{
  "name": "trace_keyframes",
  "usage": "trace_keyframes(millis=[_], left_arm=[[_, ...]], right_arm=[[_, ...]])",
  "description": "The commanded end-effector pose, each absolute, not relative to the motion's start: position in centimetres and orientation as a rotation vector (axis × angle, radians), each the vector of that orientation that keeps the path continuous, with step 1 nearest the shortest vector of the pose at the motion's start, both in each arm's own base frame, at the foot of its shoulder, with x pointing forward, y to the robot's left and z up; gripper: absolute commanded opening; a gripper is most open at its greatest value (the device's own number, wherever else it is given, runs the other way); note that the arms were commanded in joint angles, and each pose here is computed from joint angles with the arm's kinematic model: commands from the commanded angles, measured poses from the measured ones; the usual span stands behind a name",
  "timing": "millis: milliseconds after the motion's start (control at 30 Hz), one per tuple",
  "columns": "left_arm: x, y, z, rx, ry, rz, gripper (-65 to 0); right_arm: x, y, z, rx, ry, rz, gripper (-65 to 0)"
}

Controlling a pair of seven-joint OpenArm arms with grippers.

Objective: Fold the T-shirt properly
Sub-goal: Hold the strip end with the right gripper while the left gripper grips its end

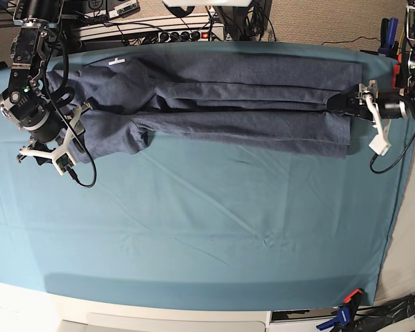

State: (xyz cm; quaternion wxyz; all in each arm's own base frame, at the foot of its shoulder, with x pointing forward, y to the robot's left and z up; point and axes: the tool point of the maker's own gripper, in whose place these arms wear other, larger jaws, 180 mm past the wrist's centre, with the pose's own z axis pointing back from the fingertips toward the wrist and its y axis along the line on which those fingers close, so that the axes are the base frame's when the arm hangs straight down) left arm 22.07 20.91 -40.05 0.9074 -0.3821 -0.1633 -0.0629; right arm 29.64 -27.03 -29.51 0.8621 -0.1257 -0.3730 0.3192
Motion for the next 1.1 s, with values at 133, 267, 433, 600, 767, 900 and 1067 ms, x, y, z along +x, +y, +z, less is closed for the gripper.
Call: trace_keyframes(millis=[133, 267, 433, 600, 767, 900, 1067], left_arm=[[22.0, 21.8, -40.3, -0.731, -0.298, -0.171, -37.1], [22.0, 21.8, -40.3, -0.731, -0.299, -0.171, -37.2], [22.1, 21.8, -40.3, -0.729, -0.304, -0.170, -37.3], [22.3, 22.0, -40.3, -0.716, -0.307, -0.182, -44.6], [23.1, 22.0, -39.9, -0.711, -0.325, -0.194, -44.6], [23.2, 22.0, -39.8, -0.711, -0.327, -0.195, -44.6], [23.1, 22.0, -39.9, -0.707, -0.329, -0.215, -59.8]], right_arm=[[30.4, -27.2, -27.9, -0.286, -0.831, 0.681, -35.5], [30.4, -27.2, -27.9, -0.286, -0.831, 0.681, -35.5], [30.4, -27.2, -27.9, -0.286, -0.831, 0.681, -35.5], [30.4, -27.2, -27.9, -0.286, -0.831, 0.681, -35.5], [30.4, -27.2, -27.9, -0.286, -0.831, 0.681, -35.5], [30.4, -27.2, -27.9, -0.286, -0.831, 0.681, -35.5], [30.4, -27.2, -27.9, -0.286, -0.830, 0.681, -35.5]])
